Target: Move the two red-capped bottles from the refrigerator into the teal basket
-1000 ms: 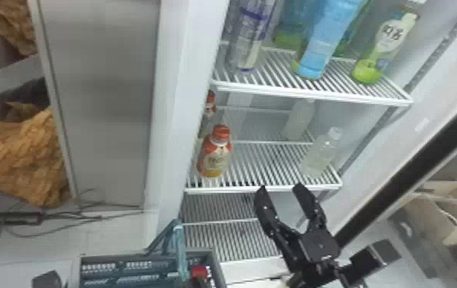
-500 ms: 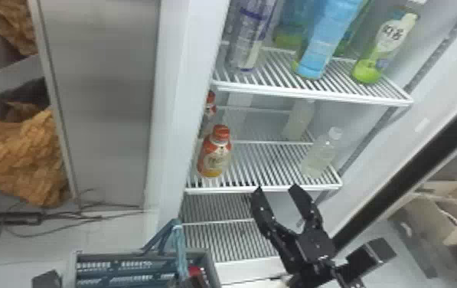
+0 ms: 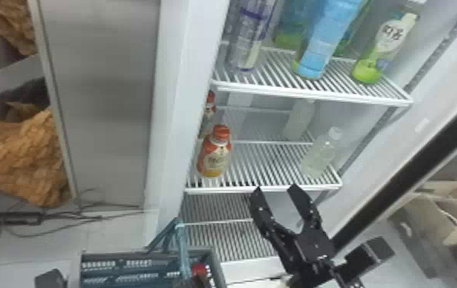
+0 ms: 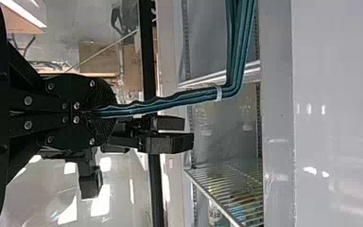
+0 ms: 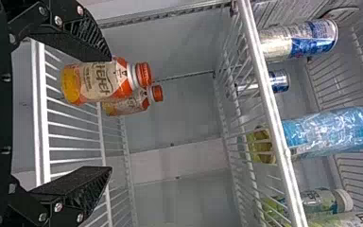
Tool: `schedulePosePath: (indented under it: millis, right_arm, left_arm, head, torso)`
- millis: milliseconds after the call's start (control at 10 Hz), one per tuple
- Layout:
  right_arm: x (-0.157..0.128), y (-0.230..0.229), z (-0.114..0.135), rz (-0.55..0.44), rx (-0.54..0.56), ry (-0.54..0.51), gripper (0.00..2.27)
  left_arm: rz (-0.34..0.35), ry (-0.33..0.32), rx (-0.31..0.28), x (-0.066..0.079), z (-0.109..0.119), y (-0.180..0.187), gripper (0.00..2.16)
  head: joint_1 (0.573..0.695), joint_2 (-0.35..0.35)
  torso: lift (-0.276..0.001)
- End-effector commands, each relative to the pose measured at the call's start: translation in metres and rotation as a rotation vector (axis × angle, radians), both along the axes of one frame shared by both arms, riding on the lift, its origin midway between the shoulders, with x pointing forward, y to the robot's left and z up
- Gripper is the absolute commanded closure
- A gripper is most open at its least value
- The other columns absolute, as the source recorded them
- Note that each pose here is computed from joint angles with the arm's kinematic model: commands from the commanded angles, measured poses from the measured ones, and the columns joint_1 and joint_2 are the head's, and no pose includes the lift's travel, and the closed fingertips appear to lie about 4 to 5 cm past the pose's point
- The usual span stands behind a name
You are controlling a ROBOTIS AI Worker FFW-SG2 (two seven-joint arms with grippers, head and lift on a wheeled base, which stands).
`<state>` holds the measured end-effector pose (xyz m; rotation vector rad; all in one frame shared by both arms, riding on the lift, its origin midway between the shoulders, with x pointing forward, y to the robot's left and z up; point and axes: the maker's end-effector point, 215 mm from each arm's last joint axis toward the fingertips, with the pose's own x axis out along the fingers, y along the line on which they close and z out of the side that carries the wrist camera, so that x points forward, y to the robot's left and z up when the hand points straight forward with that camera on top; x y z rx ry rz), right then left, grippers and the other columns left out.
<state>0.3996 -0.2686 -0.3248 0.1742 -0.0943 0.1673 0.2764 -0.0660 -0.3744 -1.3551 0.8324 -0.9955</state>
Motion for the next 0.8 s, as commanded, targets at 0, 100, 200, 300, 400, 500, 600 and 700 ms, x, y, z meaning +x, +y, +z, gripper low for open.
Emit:
schedulePosePath:
  millis: [0, 100, 200, 300, 400, 500, 600, 700]
  right_arm:
    - [0.0011, 0.0007, 0.0011, 0.001, -0.001, -0.003, 0.21]
    - [0.0010, 0.0011, 0.0011, 0.003, -0.001, -0.003, 0.21]
    - [0.0009, 0.0005, -0.0002, 0.001, 0.000, 0.000, 0.21]
    - [0.0010, 0.0009, 0.0012, 0.002, 0.001, -0.003, 0.21]
    - [0.0011, 0.0006, 0.0012, 0.001, 0.001, -0.003, 0.21]
    - [0.0010, 0.0009, 0.0012, 0.002, 0.001, -0.003, 0.21]
    - [0.0010, 0.0009, 0.0012, 0.002, 0.001, -0.003, 0.21]
    - [0.0010, 0.0011, 0.0011, 0.003, -0.001, -0.003, 0.21]
  left_arm:
    - [0.000, 0.000, -0.001, -0.0002, 0.0001, -0.0003, 1.15]
    - [-0.003, 0.000, 0.000, -0.0010, -0.0002, -0.0007, 1.15]
    - [-0.003, 0.000, 0.000, -0.0010, -0.0002, -0.0007, 1.15]
    - [-0.003, 0.001, -0.002, -0.0010, 0.0003, -0.0007, 1.15]
    - [-0.003, 0.001, -0.002, -0.0010, 0.0003, -0.0007, 1.15]
    - [-0.003, 0.001, -0.002, -0.0010, 0.0003, -0.0007, 1.15]
    - [-0.003, 0.001, -0.002, -0.0010, 0.0003, -0.0007, 1.15]
    - [-0.003, 0.001, -0.002, -0.0010, 0.0003, -0.0007, 1.15]
  head:
    - [0.695, -0.350]
    - [0.695, -0.350]
    - [0.695, -0.350]
    - [0.695, -0.350]
    - [0.695, -0.350]
    - [0.695, -0.350]
    - [0.695, -0.350]
    - [0.695, -0.350]
  torso:
    - [-0.228]
    - [-0.228]
    - [-0.228]
    - [-0.228]
    - [-0.228]
    - [-0.228]
    - [-0.228]
    - [-0.228]
